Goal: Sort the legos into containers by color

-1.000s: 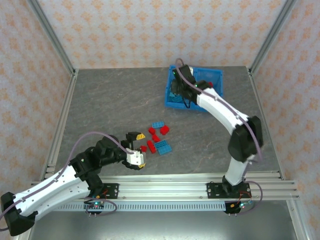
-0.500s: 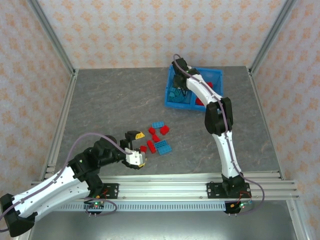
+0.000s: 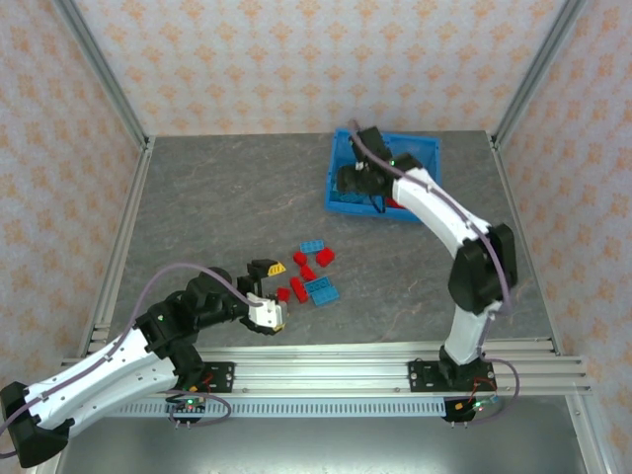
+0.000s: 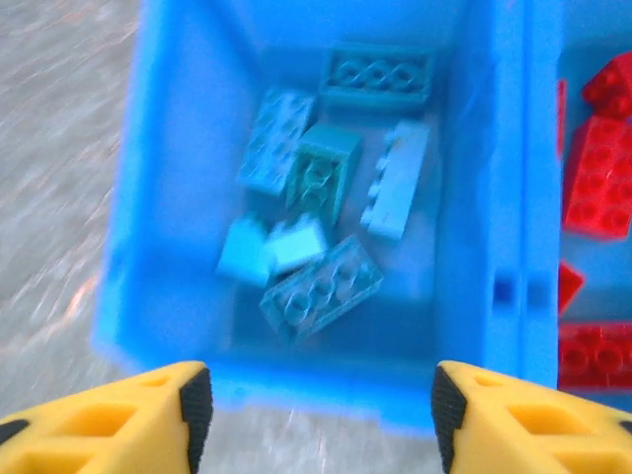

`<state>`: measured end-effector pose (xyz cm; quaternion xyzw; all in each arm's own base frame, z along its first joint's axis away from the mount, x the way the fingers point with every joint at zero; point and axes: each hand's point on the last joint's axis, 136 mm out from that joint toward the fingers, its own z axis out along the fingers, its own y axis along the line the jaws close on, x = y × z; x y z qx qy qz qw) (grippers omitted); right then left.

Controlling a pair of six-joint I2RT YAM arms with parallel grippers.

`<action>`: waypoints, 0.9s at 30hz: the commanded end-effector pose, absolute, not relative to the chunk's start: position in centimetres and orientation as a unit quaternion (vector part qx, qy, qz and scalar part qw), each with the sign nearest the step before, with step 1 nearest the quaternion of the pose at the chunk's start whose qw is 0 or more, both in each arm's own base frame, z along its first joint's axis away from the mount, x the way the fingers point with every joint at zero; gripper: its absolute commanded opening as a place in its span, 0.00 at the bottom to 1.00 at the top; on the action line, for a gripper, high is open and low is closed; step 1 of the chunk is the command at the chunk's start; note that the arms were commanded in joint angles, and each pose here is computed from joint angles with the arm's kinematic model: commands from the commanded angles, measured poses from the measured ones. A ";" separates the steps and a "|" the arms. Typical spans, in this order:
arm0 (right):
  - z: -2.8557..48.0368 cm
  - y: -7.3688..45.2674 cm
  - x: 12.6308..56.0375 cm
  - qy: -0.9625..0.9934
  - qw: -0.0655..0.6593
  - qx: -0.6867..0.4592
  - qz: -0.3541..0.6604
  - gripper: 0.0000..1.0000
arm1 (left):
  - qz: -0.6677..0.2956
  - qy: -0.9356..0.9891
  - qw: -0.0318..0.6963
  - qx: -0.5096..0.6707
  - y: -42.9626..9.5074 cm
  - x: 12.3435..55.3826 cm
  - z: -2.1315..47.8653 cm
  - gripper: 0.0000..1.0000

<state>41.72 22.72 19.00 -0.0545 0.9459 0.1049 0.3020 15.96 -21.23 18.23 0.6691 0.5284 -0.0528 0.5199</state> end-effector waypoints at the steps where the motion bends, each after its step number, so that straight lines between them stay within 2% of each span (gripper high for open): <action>1: 15.1 26.5 35.9 0.938 0.264 -0.191 0.115 0.70 | -0.053 0.515 0.504 0.692 -21.0 15.2 17.9 1.00; 4: 11.7 27.7 33.6 0.939 0.227 -0.226 0.126 0.76 | -0.058 0.513 0.505 0.692 -21.2 15.2 17.9 1.00; 10: 7.3 28.8 33.5 0.945 0.166 -0.255 0.116 0.83 | -0.052 0.517 0.480 0.707 -21.0 15.2 16.5 1.00; 17: 3.2 29.8 32.5 0.950 0.097 -0.265 0.131 0.81 | -0.046 0.521 0.471 0.711 -20.9 15.4 16.1 1.00; 27: 2.6 29.5 31.1 0.954 0.074 -0.256 0.139 0.80 | -0.041 0.521 0.467 0.713 -20.8 15.5 16.0 1.00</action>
